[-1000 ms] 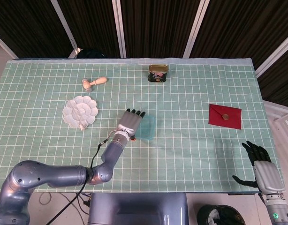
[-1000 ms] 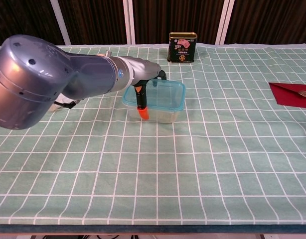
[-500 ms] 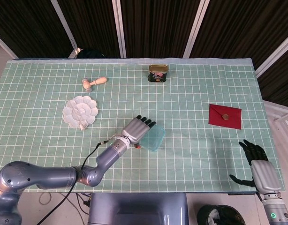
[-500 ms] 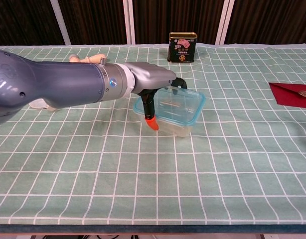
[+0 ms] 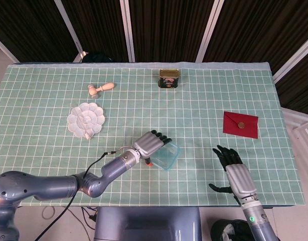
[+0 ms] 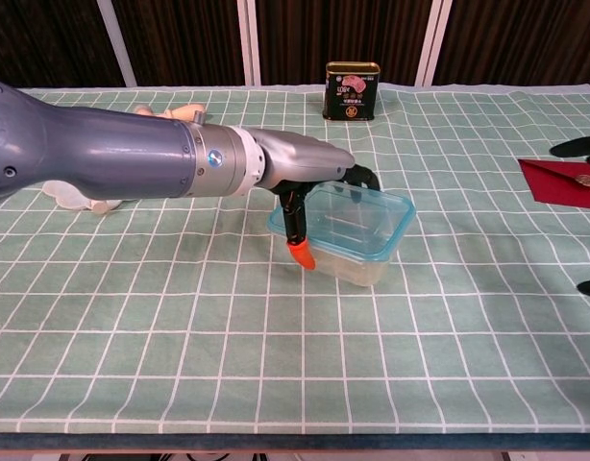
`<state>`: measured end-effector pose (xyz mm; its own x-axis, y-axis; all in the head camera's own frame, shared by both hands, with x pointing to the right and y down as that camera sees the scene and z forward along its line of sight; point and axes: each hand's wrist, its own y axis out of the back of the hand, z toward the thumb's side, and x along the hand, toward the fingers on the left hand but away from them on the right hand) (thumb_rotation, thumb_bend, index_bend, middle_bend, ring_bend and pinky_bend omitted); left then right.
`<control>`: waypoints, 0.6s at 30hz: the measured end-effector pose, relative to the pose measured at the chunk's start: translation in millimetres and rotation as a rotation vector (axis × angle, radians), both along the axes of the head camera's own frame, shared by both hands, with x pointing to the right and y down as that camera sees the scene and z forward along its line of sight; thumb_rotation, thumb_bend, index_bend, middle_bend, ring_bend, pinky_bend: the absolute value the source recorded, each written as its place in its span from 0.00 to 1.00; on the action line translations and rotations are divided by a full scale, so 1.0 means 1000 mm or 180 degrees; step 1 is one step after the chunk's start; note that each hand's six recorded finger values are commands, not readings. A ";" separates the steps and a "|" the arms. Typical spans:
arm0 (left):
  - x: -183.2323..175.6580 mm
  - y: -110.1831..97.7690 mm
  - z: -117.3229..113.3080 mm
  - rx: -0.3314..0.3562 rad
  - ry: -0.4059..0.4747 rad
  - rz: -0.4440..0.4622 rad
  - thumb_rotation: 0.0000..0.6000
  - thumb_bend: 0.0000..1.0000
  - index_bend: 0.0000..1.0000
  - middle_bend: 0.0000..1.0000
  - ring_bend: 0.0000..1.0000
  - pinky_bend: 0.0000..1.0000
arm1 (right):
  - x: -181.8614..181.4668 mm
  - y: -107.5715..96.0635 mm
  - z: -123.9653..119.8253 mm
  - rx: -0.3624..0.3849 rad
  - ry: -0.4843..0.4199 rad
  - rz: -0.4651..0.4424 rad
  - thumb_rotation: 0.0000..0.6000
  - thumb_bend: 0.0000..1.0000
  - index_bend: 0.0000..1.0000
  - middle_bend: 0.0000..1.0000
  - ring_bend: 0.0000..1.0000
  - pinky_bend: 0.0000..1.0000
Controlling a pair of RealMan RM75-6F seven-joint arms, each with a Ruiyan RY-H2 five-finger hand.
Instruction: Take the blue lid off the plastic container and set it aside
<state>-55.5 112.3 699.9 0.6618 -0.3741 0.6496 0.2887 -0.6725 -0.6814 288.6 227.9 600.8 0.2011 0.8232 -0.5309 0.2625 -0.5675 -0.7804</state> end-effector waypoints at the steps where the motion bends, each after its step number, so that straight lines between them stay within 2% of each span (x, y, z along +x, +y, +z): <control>1: 0.000 0.000 0.000 0.0001 -0.0001 0.0008 1.00 0.13 0.28 0.26 0.29 0.41 | -0.009 -0.001 0.003 0.0002 -0.0022 -0.0024 1.00 0.24 0.00 0.00 0.00 0.00; 10: 0.003 0.000 0.001 -0.0009 -0.0042 0.0067 1.00 0.13 0.28 0.26 0.29 0.41 | -0.071 0.002 0.021 -0.0102 -0.0245 -0.0048 1.00 0.24 0.00 0.00 0.00 0.00; 18: 0.008 0.006 0.002 -0.0050 -0.0044 0.0084 1.00 0.13 0.28 0.26 0.29 0.41 | -0.101 0.007 0.030 -0.0178 -0.0412 0.0056 1.00 0.23 0.00 0.00 0.00 0.00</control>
<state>-47.9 118.0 701.9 0.6622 -0.3463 0.6645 0.3158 -0.6752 -0.6666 187.7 234.8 630.5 0.2566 0.7971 -0.5466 0.3691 -0.6035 -0.7068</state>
